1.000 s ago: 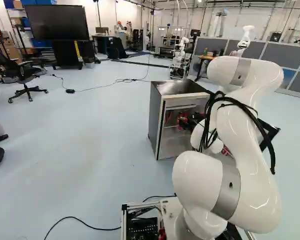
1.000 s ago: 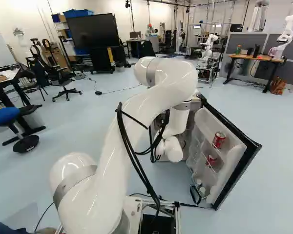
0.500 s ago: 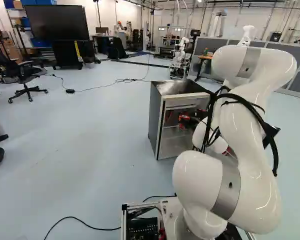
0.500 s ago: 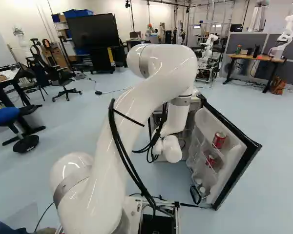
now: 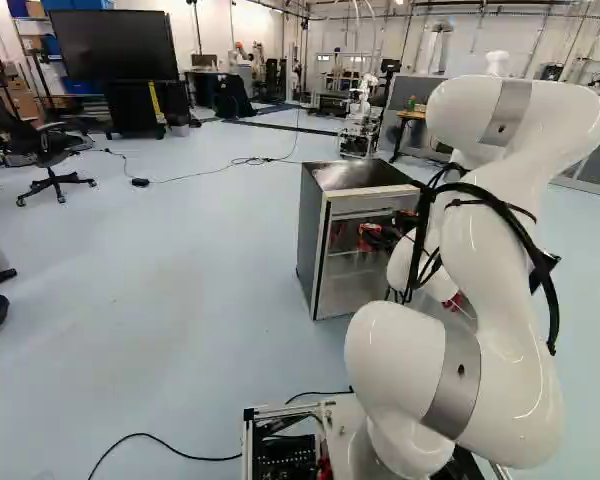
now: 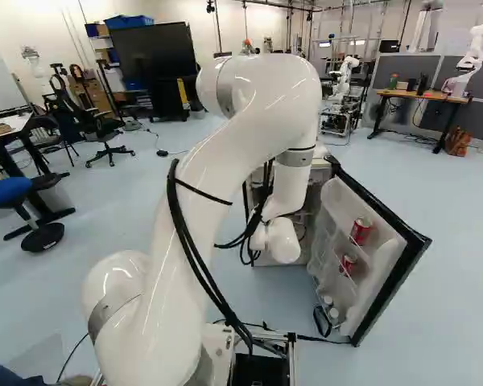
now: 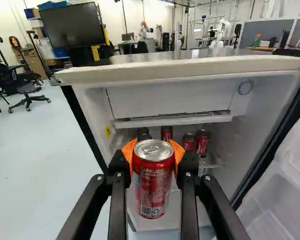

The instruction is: Grab a drink from the fridge

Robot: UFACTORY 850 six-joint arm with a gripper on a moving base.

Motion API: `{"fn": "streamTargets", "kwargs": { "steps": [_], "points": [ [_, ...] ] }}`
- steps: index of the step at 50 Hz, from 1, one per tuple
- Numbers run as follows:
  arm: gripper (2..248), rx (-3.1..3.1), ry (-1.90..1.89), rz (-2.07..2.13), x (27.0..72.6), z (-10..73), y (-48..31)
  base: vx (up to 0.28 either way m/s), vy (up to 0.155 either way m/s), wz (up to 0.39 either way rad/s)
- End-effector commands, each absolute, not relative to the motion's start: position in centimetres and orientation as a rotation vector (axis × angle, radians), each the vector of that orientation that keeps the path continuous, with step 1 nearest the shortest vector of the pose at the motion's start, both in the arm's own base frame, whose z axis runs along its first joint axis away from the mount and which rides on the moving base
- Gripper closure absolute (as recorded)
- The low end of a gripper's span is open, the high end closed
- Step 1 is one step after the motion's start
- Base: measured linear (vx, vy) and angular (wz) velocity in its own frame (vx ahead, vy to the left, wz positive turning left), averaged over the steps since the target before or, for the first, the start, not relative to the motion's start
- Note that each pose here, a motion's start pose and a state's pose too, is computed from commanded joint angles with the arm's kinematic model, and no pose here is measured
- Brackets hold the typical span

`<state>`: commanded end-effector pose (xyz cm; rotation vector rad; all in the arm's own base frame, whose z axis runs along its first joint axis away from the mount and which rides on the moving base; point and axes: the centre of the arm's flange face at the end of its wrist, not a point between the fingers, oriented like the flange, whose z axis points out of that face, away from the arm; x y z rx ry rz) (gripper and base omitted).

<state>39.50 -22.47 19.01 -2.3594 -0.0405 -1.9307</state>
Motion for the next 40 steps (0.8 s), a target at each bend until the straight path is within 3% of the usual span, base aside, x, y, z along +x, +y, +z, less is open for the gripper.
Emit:
{"fn": "streamTargets", "kwargs": {
  "steps": [40],
  "points": [
    [152, -2.326, -0.094, -2.028, 39.4, 23.8, -22.3, 0.000, 0.000, 0.000]
  ]
}}
